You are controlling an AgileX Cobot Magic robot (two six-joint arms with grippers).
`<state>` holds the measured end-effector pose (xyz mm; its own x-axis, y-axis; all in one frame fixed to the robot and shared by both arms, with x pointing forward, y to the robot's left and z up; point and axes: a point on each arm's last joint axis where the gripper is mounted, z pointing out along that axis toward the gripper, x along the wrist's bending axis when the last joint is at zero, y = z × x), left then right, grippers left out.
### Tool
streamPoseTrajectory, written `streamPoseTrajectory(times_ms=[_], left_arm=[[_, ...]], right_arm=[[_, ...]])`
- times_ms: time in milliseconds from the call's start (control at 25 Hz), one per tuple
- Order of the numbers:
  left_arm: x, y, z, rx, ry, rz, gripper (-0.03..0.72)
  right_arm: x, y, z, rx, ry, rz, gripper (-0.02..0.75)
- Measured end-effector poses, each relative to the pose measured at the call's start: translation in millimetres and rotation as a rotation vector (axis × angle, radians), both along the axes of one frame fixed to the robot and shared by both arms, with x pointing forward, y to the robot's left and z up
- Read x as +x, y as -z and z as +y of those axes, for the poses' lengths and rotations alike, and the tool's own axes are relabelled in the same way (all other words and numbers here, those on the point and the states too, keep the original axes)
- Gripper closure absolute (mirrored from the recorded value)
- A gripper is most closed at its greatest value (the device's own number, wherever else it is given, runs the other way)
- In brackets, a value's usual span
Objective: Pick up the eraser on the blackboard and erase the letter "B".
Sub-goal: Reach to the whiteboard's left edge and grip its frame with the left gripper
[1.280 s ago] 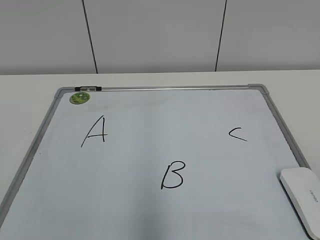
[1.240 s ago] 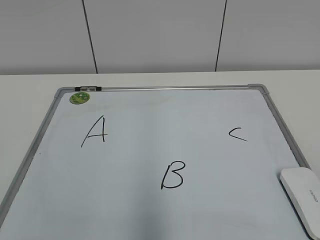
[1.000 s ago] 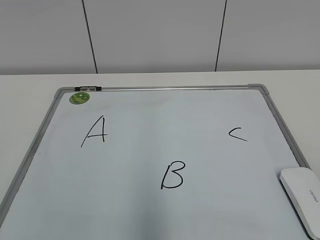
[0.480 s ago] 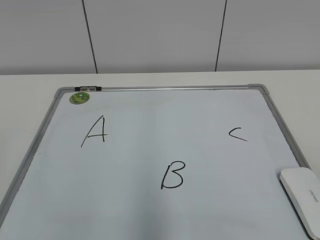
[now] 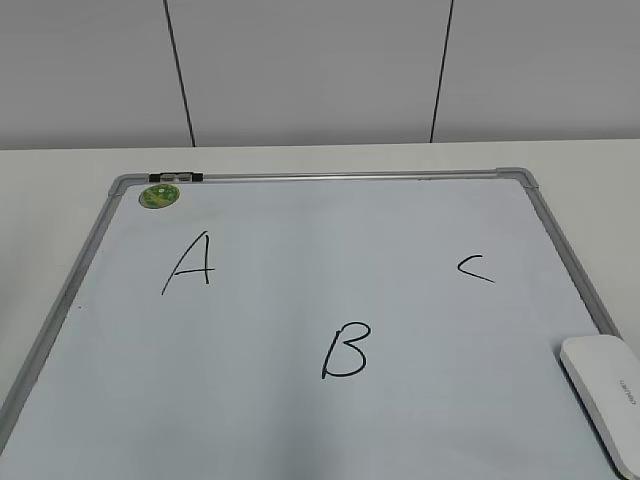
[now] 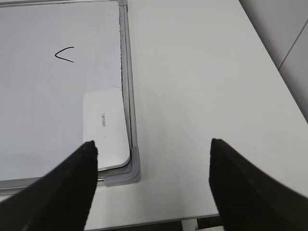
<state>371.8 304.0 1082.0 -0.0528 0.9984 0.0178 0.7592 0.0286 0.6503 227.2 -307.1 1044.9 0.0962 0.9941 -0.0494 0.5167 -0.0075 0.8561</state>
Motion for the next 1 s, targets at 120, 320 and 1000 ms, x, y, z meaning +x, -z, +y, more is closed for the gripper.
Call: streamPoseTrajectory(times_ms=[120,320,1000], left_arm=[[33.7,-1.8,-1.3,-0.005,0.001,0.058,0.447],[92.4,11.8,-3.0,-0.006,0.002,0.183,0.447],[228.9,55.2,-12.1,-0.083,-0.01,0.356,0.447]], right_arm=[[0.0,0.0,0.0,0.0,0.0,0.0,0.202],[0.0,0.0,0.0,0.0,0.0,0.0,0.202],[0.0,0.0,0.0,0.0,0.0,0.0,0.202]])
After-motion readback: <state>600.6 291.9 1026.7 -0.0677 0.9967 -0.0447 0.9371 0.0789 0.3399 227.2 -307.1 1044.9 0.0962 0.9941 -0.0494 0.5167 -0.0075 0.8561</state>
